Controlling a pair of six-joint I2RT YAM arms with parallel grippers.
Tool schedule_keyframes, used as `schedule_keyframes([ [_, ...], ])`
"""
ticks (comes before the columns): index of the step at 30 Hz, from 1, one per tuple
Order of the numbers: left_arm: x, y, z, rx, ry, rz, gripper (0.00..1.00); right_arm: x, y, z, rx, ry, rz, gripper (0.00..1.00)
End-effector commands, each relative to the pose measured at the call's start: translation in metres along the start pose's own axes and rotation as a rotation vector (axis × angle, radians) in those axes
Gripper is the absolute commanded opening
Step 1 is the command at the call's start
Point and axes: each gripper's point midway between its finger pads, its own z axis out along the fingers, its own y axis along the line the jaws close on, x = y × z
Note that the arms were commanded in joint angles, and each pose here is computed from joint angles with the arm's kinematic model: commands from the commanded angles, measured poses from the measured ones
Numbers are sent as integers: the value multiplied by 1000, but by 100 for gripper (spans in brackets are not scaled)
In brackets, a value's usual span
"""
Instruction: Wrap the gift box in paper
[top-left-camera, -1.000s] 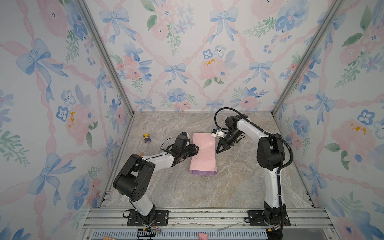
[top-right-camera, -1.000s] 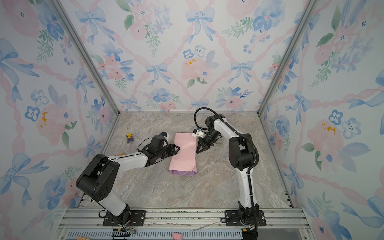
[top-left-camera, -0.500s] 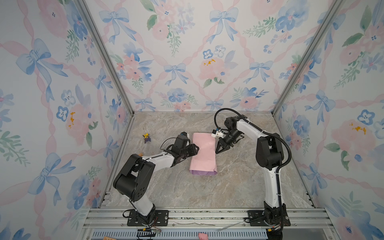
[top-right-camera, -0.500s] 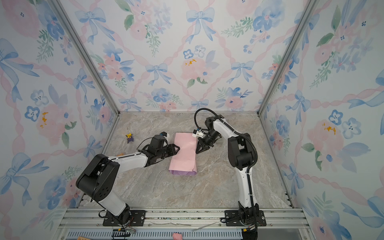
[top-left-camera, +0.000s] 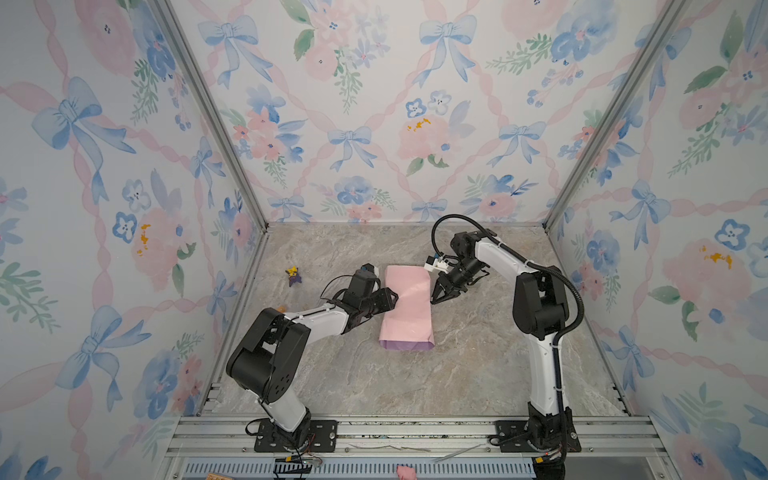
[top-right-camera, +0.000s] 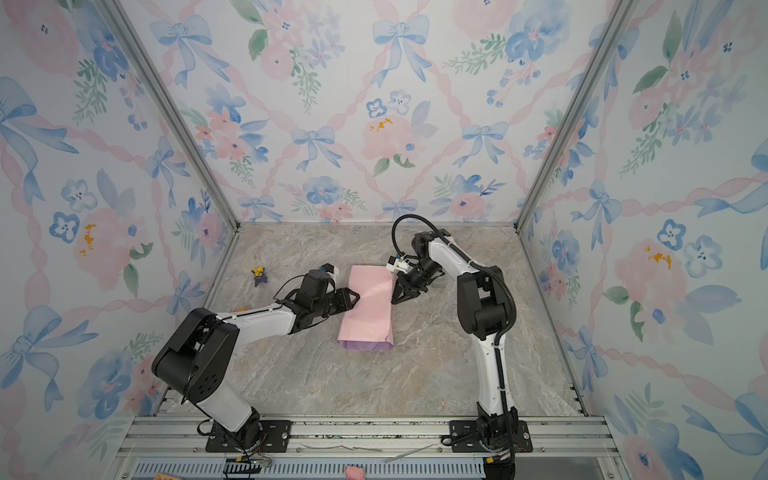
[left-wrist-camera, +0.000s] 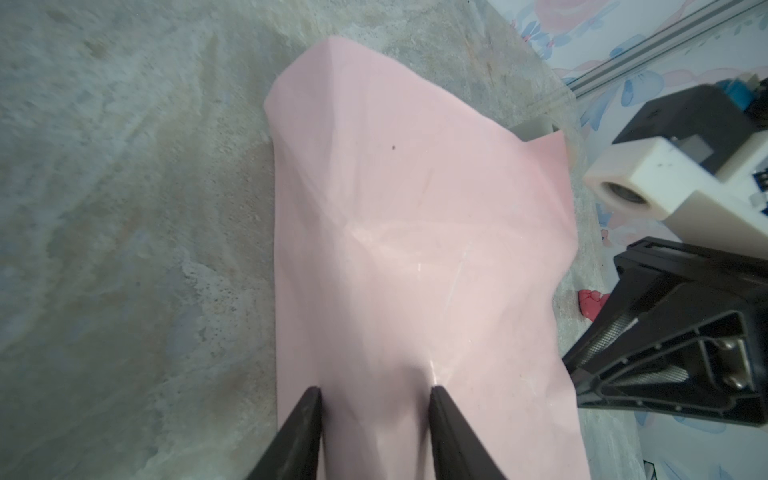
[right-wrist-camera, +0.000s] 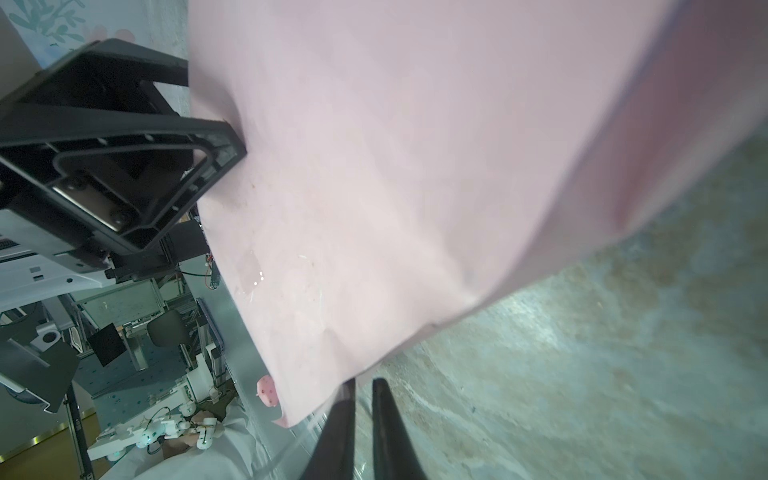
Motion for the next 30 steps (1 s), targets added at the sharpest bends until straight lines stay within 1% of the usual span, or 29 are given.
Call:
schedule_keyframes([
  [1,33,33,1,-120,99,6,43,4,-4,4,-26,16,34,13],
  [3,33,33,2,-120,100,5,43,7,-2,2,-22,19,28,11],
  [7,33,34,2,-122,102,6,43,17,3,-7,-10,18,25,3],
  [10,33,34,2,-122,104,6,43,22,8,-15,0,6,20,0],
  [16,32,32,3,-118,101,9,43,24,24,-25,3,-8,-4,0],
  [21,32,31,3,-115,102,12,43,12,38,-30,3,-44,-38,0],
  [25,31,31,3,-117,100,11,42,-2,52,-29,-9,-59,-76,0],
  [30,31,31,1,-119,97,13,42,-10,61,-21,-12,-39,-110,0],
])
